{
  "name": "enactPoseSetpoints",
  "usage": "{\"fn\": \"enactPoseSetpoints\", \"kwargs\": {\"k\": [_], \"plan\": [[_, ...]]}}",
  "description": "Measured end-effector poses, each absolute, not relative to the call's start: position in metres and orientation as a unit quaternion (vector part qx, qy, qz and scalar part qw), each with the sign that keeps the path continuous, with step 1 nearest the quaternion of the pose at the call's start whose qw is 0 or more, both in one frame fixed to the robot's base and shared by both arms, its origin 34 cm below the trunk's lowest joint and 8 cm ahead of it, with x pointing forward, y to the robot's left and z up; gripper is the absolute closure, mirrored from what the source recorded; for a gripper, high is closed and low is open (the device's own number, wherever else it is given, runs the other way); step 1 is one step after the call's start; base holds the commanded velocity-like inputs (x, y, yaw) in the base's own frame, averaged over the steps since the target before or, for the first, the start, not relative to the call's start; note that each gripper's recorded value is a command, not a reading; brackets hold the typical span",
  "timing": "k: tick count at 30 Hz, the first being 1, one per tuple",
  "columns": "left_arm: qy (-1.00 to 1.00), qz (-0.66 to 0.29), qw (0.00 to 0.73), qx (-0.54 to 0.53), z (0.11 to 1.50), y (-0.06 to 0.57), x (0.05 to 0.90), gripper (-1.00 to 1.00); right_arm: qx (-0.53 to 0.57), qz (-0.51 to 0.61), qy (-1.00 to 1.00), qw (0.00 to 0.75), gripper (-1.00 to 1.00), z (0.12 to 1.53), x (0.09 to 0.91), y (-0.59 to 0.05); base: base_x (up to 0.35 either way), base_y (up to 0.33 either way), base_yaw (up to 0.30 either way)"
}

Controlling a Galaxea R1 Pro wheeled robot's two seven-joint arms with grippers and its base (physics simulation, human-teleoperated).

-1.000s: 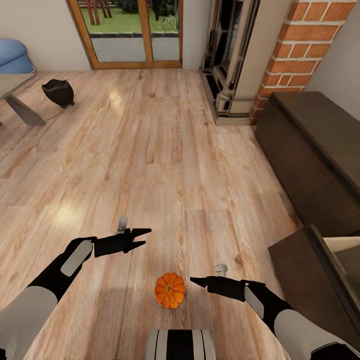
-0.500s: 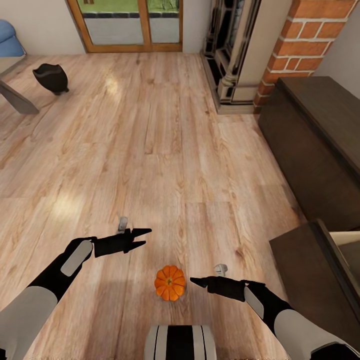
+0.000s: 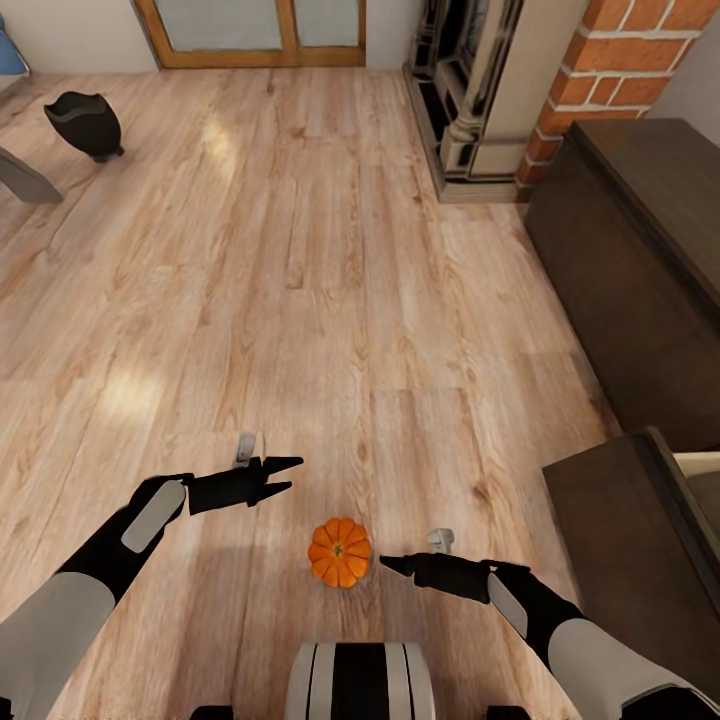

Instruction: Place each of the two pumpkins and all three candles from the living room inside a cabinet in the living room (use any cabinet), then make sure every cabinet is closed, and position the cauldron so it is next to a table in the living room.

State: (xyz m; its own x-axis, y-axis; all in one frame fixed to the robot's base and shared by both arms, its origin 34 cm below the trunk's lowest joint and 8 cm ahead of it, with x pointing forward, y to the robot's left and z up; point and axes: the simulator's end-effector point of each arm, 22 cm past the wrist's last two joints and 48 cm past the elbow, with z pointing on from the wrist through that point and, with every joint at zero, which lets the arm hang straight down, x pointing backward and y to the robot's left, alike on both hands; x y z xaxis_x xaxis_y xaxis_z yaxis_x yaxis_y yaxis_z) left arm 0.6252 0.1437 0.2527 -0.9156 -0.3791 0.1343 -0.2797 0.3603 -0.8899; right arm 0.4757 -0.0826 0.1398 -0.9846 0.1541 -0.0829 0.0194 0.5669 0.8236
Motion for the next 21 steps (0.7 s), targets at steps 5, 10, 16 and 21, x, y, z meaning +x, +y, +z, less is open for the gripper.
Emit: {"fn": "enactPoseSetpoints", "kwargs": {"k": [5,10,16,21], "plan": [[0.824,-0.527,0.039,-0.205,0.241,0.144,0.62,-1.0,0.054,0.462,0.883,0.064,-1.0,0.131,0.468,-0.082,0.0,0.0,0.0],[0.824,-0.525,0.03,-0.211,0.23,0.144,0.615,-1.0,0.059,0.461,0.884,0.055,-1.0,0.123,0.461,-0.084,0.0,0.0,0.0],[0.823,-0.524,0.019,-0.217,0.217,0.141,0.608,-1.0,0.067,0.462,0.883,0.054,-1.0,0.115,0.46,-0.085,0.0,0.0,0.0],[0.82,-0.528,0.01,-0.221,0.208,0.133,0.602,-1.0,0.069,0.469,0.878,0.067,-1.0,0.115,0.471,-0.079,0.0,0.0,0.0]]}}
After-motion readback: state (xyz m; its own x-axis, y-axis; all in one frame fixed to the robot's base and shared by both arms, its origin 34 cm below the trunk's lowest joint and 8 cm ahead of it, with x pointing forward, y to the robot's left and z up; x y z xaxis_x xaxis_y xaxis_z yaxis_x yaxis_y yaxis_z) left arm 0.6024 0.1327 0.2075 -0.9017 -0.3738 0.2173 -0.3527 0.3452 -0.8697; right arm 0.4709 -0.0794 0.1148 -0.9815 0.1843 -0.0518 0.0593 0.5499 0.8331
